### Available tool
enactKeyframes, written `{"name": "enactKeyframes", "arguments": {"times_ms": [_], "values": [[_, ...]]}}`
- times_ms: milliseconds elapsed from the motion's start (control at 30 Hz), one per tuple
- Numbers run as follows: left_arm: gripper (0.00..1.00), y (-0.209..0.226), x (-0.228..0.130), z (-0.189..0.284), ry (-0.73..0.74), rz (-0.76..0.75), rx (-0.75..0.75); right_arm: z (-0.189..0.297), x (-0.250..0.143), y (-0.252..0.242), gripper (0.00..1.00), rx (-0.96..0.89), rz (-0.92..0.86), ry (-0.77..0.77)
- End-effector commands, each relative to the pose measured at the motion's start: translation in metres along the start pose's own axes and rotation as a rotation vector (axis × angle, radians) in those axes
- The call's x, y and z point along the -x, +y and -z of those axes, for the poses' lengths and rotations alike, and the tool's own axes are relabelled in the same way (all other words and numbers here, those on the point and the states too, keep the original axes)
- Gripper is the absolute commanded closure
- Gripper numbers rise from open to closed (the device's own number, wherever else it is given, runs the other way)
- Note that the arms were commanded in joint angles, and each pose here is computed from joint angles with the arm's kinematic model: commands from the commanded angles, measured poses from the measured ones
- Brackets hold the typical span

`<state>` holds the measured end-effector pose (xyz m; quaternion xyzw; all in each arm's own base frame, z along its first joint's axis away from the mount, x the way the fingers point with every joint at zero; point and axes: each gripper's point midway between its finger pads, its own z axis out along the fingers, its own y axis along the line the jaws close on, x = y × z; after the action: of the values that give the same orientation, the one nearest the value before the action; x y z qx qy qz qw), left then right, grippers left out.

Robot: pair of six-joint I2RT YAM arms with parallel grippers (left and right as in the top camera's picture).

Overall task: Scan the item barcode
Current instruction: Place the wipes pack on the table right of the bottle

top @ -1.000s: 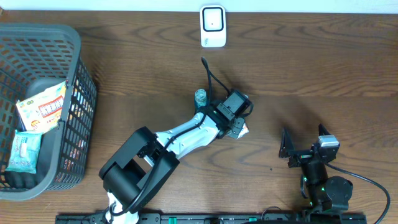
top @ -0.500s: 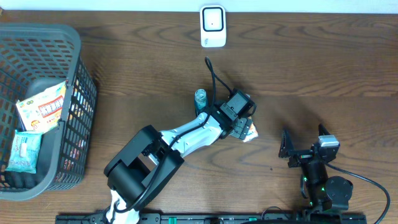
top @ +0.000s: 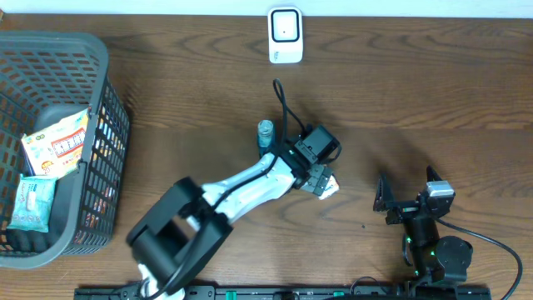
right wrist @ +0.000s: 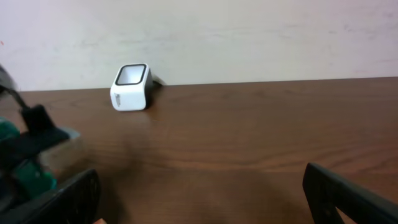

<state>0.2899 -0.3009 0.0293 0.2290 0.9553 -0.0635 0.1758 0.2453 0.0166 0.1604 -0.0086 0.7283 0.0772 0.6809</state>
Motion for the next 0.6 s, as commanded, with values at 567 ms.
{"name": "enactKeyframes", "arguments": {"times_ms": [567], "values": [[0.02, 0.086, 0.053, 0.318, -0.758, 0.132, 0.153, 0.000, -0.002, 0.002, 0.01, 0.009, 0.008, 0.006]]}}
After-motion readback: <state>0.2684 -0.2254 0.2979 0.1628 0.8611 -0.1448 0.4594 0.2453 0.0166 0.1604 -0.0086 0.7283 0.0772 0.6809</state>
